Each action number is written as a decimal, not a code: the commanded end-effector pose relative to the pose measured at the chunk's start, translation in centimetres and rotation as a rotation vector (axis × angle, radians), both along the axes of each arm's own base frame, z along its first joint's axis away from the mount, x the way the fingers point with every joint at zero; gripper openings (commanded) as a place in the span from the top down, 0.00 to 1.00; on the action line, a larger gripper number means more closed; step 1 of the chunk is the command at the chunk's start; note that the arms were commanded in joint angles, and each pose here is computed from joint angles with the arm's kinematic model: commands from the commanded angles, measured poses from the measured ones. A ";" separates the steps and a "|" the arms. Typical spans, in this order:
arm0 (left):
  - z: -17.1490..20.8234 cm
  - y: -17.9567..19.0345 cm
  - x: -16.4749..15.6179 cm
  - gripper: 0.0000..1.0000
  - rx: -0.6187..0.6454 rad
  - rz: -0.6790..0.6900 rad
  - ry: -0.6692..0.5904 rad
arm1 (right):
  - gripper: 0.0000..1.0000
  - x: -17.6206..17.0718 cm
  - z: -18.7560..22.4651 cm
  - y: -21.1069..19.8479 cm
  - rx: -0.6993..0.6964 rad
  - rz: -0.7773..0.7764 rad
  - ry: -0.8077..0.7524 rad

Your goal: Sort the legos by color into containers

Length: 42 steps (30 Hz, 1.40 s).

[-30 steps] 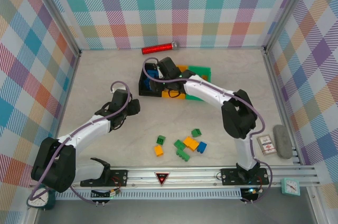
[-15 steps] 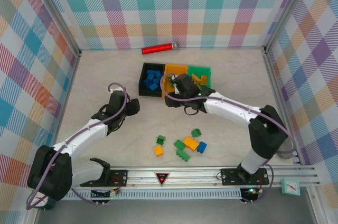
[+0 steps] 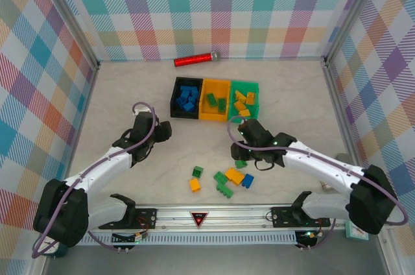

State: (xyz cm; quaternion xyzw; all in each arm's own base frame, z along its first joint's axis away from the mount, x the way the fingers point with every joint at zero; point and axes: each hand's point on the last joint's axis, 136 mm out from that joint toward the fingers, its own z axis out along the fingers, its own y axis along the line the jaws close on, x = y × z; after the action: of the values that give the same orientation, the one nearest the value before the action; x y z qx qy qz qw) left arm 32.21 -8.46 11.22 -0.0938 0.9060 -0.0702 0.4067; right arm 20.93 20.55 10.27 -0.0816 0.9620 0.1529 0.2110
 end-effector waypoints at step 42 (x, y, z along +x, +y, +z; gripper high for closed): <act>-0.2 0.5 0.4 0.23 -0.001 0.032 0.011 | 0.37 -8.7 -8.6 -1.5 -0.170 -0.069 0.454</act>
State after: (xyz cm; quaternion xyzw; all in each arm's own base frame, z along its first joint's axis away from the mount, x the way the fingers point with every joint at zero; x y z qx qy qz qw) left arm 32.18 -8.45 10.60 -0.0931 0.9101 -0.0661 0.3983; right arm 12.98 20.16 3.53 -0.0344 0.9929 0.1135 0.0031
